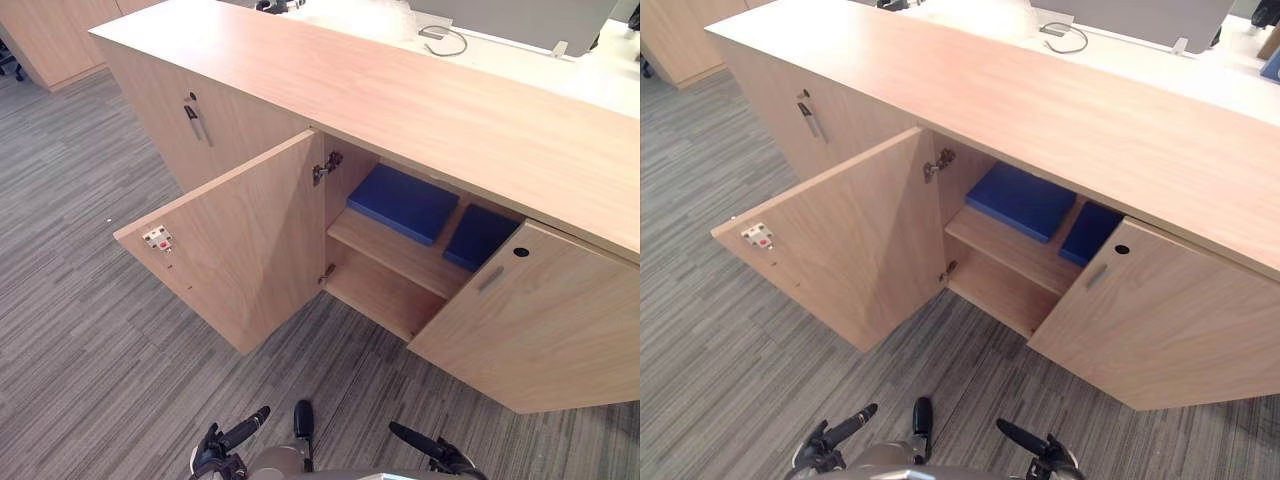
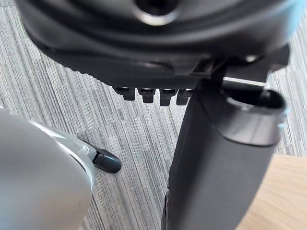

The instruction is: Walk over to the cabinet, pick up the folder, carry it to the office cabinet, place the folder inside the office cabinet, then close the office cabinet door

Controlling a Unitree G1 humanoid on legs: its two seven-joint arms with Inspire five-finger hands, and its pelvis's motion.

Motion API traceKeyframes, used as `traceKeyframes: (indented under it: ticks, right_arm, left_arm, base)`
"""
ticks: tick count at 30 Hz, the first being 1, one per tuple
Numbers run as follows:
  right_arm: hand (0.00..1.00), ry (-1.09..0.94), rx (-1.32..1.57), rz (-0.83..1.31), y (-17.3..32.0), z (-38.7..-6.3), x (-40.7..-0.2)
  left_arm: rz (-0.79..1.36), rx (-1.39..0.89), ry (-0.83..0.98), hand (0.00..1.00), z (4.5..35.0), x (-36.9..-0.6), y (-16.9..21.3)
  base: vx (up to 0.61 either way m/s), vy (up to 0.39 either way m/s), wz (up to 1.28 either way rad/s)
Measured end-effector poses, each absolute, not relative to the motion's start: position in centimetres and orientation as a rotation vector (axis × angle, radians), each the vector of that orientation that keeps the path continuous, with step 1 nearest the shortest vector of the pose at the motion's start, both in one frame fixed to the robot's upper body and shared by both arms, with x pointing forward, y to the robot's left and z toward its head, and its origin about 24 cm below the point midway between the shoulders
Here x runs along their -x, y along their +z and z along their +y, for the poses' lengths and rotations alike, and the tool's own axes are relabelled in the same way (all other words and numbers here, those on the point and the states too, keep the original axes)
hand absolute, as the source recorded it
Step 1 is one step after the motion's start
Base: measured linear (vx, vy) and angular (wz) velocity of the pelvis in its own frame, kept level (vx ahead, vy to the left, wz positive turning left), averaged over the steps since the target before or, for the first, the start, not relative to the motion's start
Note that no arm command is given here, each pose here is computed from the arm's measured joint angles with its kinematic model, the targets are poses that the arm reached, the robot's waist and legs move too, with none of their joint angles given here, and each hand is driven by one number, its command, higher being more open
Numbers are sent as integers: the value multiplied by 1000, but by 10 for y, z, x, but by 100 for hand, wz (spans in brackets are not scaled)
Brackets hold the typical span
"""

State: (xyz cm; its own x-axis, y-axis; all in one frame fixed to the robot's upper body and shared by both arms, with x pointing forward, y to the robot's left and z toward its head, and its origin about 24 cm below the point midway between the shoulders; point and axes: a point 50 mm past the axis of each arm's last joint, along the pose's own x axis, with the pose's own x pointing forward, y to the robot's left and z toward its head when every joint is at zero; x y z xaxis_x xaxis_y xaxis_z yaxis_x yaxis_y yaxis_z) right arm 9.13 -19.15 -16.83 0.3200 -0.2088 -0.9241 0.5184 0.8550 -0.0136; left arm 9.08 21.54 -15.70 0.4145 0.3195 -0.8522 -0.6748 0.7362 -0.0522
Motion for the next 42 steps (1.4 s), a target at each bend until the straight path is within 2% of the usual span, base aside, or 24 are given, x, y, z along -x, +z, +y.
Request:
traceKeyframes:
  ticks: [5, 7, 10, 14, 19, 24, 28, 32, 37, 38, 42]
  right_arm:
    - [100, -491, -314, 1167, -170, -188, -84]
    - [100, -515, -302, 1161, -169, -197, -79]
    - [100, -526, -290, 1175, -170, -200, -69]
    - [100, -525, -283, 1178, -170, -202, -63]
    - [100, -495, -265, 1178, -169, -205, -59]
    - [100, -473, -247, 1185, -169, -207, -57]
    - [100, -470, -245, 1189, -169, -209, -55]
    - [100, -424, -200, 1178, -167, -217, -61]
    - [100, -426, -147, 1206, -165, -235, -53]
    - [100, -425, -133, 1209, -164, -239, -52]
    - [100, -386, -68, 1230, -163, -244, -50]
  left_arm:
    - [878, 453, 707, 100, 224, -88, -149]
    - [847, 467, 757, 100, 230, -79, -146]
    - [708, 457, 835, 100, 254, -90, -127]
    - [464, 349, 876, 100, 299, -112, -81]
    - [357, 120, 920, 100, 352, -130, -39]
    - [305, -46, 901, 100, 379, -149, -7]
    - [296, -261, 790, 100, 384, -173, 16]
    - [324, -565, 579, 100, 371, -202, 30]
    - [450, -751, 268, 100, 343, -215, 9]
    - [467, -769, 243, 100, 343, -214, 6]
    - [548, -1084, 24, 100, 347, -216, 10]
  base:
    - [-35, 25, 15]
    - [60, 4, 0]
    - [67, 18, 17]
    - [57, 17, 5]
    - [84, 22, -11]
    - [86, -18, -1]
    - [110, -71, 7]
    - [49, -131, 3]
    - [-39, -184, 9]
    - [-4, -91, 2]
    - [2, -45, 3]
